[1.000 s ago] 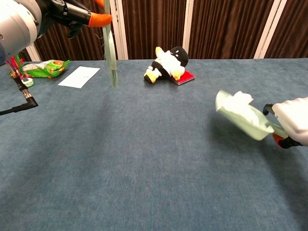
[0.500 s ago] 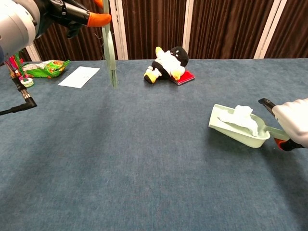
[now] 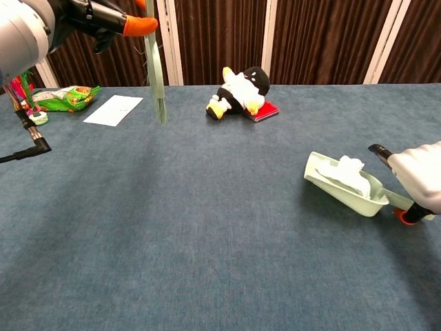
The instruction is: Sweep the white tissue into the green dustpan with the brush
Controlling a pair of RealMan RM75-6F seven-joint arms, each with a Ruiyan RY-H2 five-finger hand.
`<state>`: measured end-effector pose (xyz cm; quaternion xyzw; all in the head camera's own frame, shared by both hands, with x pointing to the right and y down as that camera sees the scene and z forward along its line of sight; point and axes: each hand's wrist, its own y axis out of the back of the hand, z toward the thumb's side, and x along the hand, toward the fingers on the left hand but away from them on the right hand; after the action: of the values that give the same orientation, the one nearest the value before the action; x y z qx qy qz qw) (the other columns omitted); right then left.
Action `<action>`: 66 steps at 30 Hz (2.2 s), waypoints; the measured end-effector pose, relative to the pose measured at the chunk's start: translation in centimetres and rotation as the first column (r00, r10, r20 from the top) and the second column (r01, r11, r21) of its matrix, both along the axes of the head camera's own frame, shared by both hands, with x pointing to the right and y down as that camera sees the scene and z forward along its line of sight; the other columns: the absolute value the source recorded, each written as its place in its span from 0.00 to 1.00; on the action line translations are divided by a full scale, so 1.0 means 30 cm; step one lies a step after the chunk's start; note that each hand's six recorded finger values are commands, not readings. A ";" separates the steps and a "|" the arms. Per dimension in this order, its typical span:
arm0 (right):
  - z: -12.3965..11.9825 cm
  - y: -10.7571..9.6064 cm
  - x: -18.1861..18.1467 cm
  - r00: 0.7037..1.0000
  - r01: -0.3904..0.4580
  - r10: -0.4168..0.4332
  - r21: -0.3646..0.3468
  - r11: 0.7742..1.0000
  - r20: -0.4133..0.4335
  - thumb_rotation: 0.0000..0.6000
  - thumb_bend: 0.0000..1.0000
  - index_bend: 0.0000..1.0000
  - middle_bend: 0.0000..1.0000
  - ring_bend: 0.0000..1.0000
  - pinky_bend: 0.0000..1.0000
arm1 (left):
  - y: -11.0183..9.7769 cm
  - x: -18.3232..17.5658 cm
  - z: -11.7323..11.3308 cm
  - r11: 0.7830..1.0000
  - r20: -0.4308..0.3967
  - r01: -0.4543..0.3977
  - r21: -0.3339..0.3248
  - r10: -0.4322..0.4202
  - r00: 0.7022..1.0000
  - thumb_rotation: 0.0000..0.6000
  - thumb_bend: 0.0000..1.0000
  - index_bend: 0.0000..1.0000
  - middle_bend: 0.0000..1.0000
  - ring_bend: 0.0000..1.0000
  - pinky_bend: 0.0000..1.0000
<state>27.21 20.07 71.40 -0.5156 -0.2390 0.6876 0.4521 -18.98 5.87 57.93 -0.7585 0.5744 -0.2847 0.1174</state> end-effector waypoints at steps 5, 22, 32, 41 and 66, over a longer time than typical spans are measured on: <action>-0.003 0.003 -0.002 1.000 0.000 0.000 -0.005 1.000 0.003 1.00 0.21 0.00 0.37 0.30 0.38 | -0.001 -0.004 -0.003 1.000 0.000 0.003 0.001 -0.003 1.000 1.00 0.47 0.79 1.00 0.85 0.82; -0.025 0.034 -0.028 1.000 0.012 -0.010 -0.077 0.997 0.021 1.00 0.17 0.00 0.00 0.00 0.04 | 0.001 -0.016 -0.024 1.000 -0.002 0.004 0.007 -0.004 1.000 1.00 0.47 0.79 1.00 0.85 0.82; -0.087 0.046 -0.016 0.998 0.039 -0.035 -0.078 0.996 0.054 1.00 0.17 0.00 0.00 0.00 0.04 | 0.024 -0.060 -0.009 1.000 0.084 -0.013 -0.004 0.014 0.996 1.00 0.41 0.72 0.99 0.73 0.74; -0.123 0.047 -0.006 0.997 0.031 -0.025 -0.078 0.997 0.076 1.00 0.17 0.00 0.00 0.00 0.04 | 0.077 -0.175 0.076 0.987 0.342 -0.019 -0.157 0.073 0.937 1.00 0.07 0.46 0.55 0.37 0.40; -0.241 0.011 0.105 0.987 -0.006 0.009 -0.018 1.000 0.160 1.00 0.17 0.00 0.00 0.00 0.00 | 0.223 -0.398 0.064 0.964 0.416 -0.167 -0.205 0.240 0.877 1.00 0.00 0.00 0.00 0.00 0.00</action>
<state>30.35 20.41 64.17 -0.5721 -0.2705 0.6476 0.4245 -30.92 12.57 59.85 -0.7385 0.4250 -0.4795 0.2102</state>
